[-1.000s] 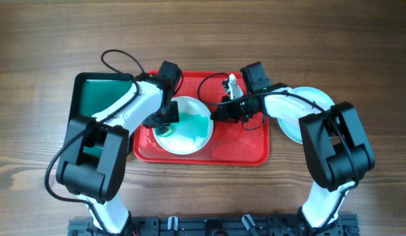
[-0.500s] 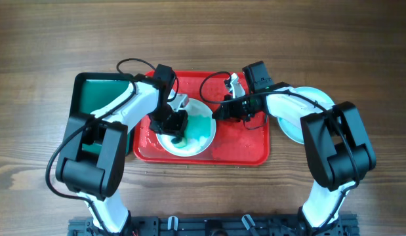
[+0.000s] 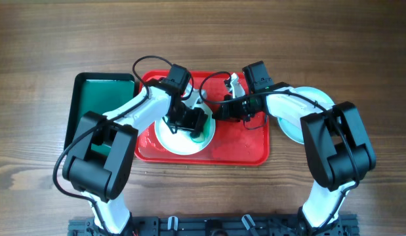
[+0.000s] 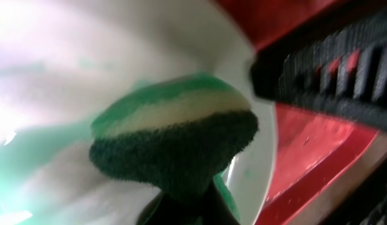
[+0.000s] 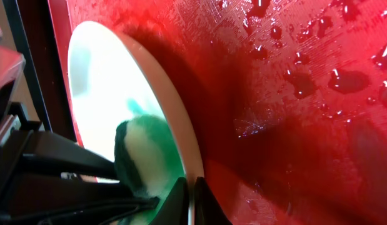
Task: Clean dirty plates on tray and stack at the side
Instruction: 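Scrub the plate held by right gripper with the sponge in left gripper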
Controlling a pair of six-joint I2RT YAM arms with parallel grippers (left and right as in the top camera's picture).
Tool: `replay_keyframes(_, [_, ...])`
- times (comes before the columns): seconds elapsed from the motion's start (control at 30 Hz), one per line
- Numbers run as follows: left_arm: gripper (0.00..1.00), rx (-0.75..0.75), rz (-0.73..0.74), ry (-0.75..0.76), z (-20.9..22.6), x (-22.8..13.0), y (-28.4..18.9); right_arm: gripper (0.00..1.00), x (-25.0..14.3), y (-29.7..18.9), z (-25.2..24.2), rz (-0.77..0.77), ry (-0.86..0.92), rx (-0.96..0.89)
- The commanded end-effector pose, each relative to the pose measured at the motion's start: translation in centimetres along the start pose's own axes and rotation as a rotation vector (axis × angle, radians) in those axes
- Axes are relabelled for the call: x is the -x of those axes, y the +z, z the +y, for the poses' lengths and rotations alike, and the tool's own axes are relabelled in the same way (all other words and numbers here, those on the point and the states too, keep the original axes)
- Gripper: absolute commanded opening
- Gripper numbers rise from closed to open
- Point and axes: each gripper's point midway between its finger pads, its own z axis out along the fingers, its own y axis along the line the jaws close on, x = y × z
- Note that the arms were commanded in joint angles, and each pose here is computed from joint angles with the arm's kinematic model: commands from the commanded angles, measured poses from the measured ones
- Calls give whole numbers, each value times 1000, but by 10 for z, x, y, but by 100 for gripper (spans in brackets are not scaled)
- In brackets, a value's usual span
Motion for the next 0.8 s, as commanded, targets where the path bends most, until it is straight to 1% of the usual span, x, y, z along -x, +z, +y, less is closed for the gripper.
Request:
replay_keyframes(0.0, [4, 127, -54, -134, 26, 11, 7, 4, 1, 4, -10, 1, 14, -36])
replay_keyframes(0.17, [4, 295, -163, -218, 55, 29, -1, 4, 1, 4, -10, 0, 13, -35])
replay_keyframes(0.23, [4, 381, -208, -281, 70, 33, -7, 4, 1, 4, -10, 1, 14, -36])
replay_keyframes(0.27, [4, 424, -228, -316, 77, 34, -11, 4, 1, 4, -10, 2, 14, -36])
replay_keyframes(0.3, [4, 504, -264, -395, 91, 32, -18, 4, 1, 4, -10, 2, 14, -36])
replay_keyframes(0.43, [4, 658, -323, -583, 116, 19, -34, 4, 1, 4, -10, 2, 14, -36])
replay_keyframes(0.53, [4, 708, -342, -667, 124, 12, -41, 4, 1, 4, -10, 2, 14, -35])
replay_keyframes(0.67, [4, 721, -326, -730, 129, 5, -46, 4, 1, 4, -10, 2, 14, -36])
replay_keyframes(0.77, [4, 724, -318, -731, 126, 7, -52, 4, 1, 4, -10, 1, 15, -35])
